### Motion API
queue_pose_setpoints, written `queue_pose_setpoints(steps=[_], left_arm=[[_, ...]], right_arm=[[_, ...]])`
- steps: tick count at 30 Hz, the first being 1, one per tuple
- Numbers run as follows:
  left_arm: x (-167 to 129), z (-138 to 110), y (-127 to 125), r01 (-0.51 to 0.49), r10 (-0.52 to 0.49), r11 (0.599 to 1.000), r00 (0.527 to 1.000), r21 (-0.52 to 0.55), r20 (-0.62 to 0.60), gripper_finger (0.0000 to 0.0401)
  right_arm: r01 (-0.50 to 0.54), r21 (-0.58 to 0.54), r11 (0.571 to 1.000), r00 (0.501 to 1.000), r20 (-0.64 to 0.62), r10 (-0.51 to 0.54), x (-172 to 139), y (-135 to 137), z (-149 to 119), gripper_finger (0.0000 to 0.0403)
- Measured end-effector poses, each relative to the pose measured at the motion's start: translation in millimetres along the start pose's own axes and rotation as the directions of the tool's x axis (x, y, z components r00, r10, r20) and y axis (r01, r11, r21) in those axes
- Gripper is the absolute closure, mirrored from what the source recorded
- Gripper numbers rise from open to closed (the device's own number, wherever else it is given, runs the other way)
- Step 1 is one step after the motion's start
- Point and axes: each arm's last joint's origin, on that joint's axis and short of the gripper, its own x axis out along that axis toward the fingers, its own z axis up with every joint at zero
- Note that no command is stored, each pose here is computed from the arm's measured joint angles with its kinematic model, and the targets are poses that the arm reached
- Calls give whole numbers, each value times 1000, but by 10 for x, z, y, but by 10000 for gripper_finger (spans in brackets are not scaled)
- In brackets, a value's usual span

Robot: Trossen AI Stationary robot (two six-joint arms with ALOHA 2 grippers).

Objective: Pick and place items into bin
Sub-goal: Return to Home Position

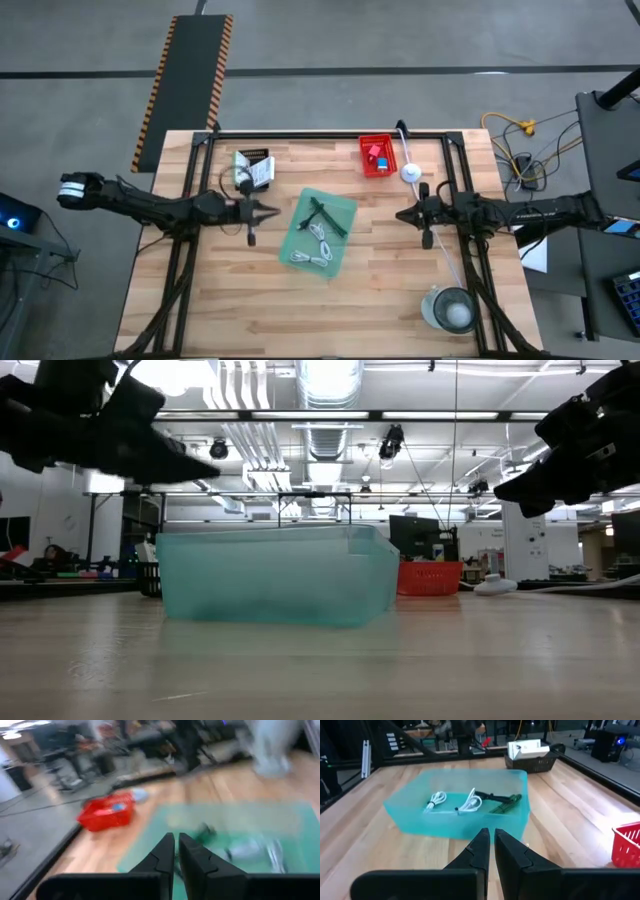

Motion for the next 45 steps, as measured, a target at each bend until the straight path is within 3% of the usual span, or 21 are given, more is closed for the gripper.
queue_pose_setpoints(steps=[2, 6, 10, 16, 22, 26, 29, 33, 35, 40, 45], left_arm=[[-20, 65, 56, -18, 21, 998, 998, -60, 52, 394], [-55, -18, 40, 68, -65, 997, 997, -49, 47, 400], [-93, -85, 78, 13, -11, 996, 999, -85, 33, 400], [-197, -149, 125, -28, 26, 993, 999, -112, -21, 401], [-360, -153, 142, -37, 48, 985, 997, -168, 64, 401], [-449, -235, 131, -31, 31, 986, 1000, -167, -3, 401], [-522, -228, 140, -32, 35, 982, 999, -186, 14, 401], [-598, -308, 128, -31, 31, 982, 1000, -184, -2, 401], [-633, -292, 133, -26, 36, 978, 998, -205, 47, 401], [-692, -242, 120, 81, -51, 973, 989, -217, 138, 401], [-660, -276, 106, 89, -69, 971, 993, -224, 93, 401]], right_arm=[[1, -1, 1000, 1000, -11, -1, 7, 0, -9, 385], [3, -1, 1000, 1000, -30, -3, 19, -2, -26, 385], [12, -2, 1000, 999, -52, -12, 33, -5, -46, 385], [116, -12, 993, 990, -74, -117, 51, -38, -73, 385], [112, -15, 994, 991, -70, -112, 55, -36, -69, 385], [102, -43, 994, 994, -34, -103, 57, -30, -34, 385], [51, -112, 992, 998, 44, -47, 58, -8, 45, 385], [-106, -185, 977, 983, 130, 131, 46, 51, 142, 385], [-163, -207, 965, 971, 138, 193, 41, 70, 156, 385], [-165, -240, 957, 970, 134, 201, 42, 72, 154, 385], [-164, -235, 958, 968, 147, 202, 40, 73, 166, 385]])
